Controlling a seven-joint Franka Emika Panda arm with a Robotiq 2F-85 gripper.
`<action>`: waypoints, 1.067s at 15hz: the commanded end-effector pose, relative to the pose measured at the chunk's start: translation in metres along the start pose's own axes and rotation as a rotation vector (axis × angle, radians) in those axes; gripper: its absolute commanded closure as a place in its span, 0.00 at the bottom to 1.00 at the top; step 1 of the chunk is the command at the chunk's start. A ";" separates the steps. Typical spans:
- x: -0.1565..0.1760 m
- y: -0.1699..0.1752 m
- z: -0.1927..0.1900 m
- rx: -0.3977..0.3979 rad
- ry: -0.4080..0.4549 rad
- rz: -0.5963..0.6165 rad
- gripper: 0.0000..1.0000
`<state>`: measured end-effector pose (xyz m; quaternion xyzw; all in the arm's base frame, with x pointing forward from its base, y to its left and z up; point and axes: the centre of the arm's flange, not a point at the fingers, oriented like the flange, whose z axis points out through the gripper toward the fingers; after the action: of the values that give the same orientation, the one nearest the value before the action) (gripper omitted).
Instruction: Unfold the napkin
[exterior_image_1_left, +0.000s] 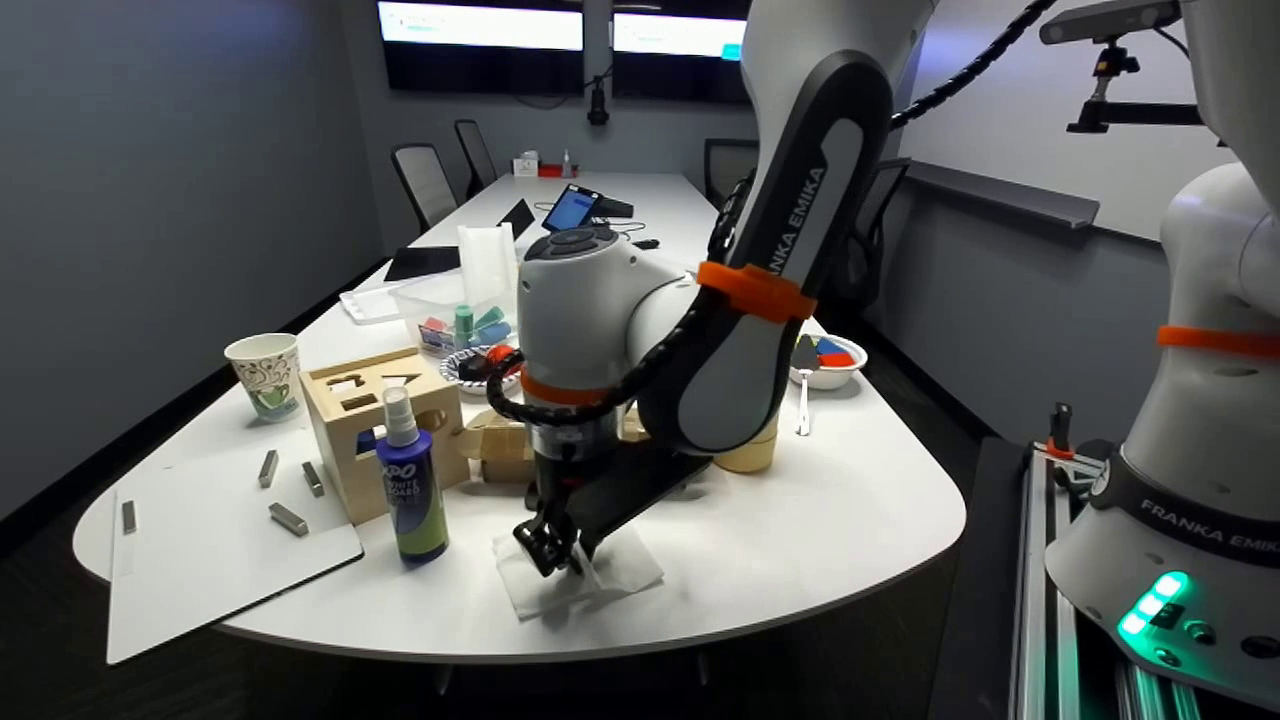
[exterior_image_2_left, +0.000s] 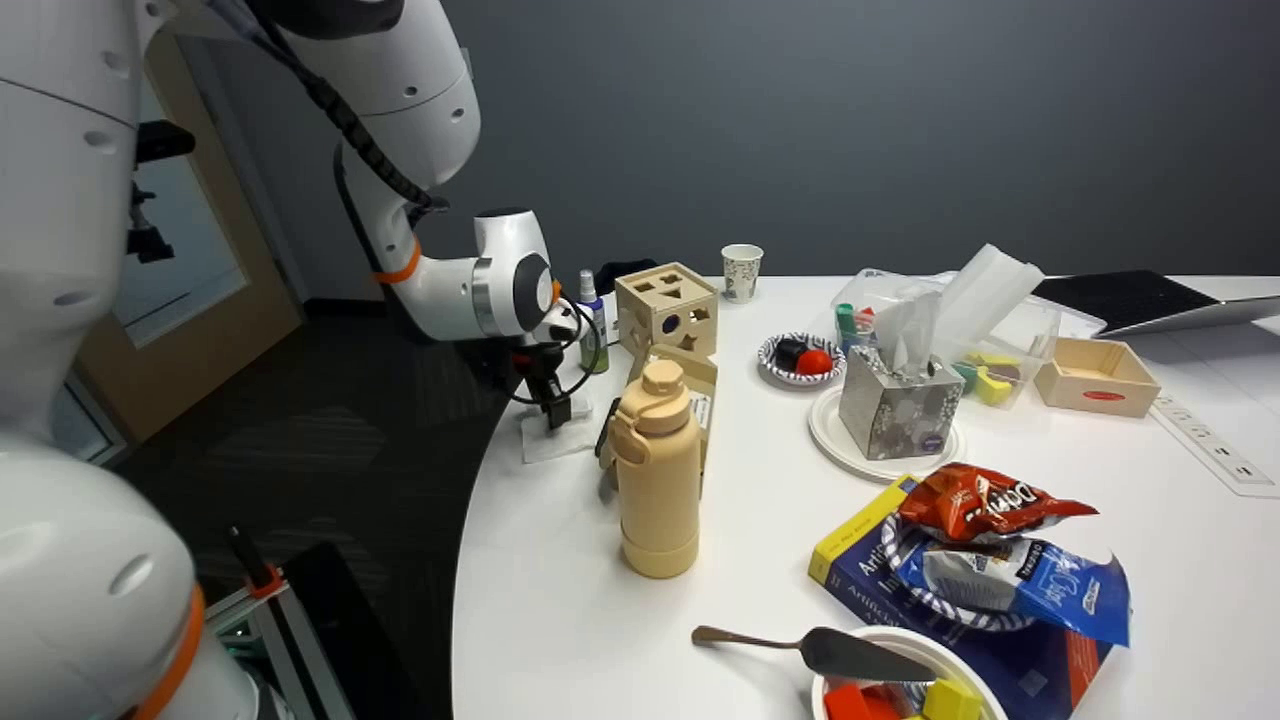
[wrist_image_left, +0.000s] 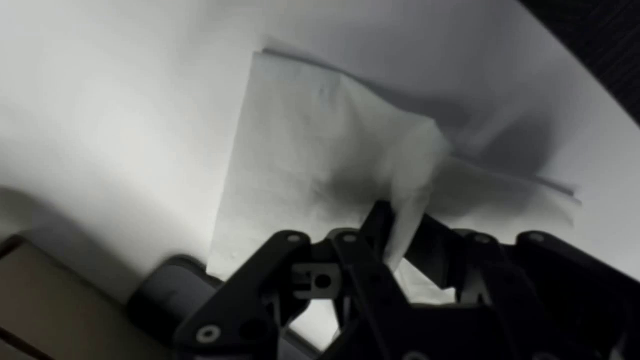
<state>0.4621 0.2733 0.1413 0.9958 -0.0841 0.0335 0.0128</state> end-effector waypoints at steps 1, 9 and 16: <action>0.006 -0.023 0.017 0.047 -0.055 -0.107 0.97; -0.018 0.014 0.011 0.051 -0.121 -0.046 0.97; -0.027 0.049 0.008 -0.008 -0.110 0.081 0.97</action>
<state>0.4437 0.2455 0.1408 0.9944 -0.1045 -0.0141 -0.0060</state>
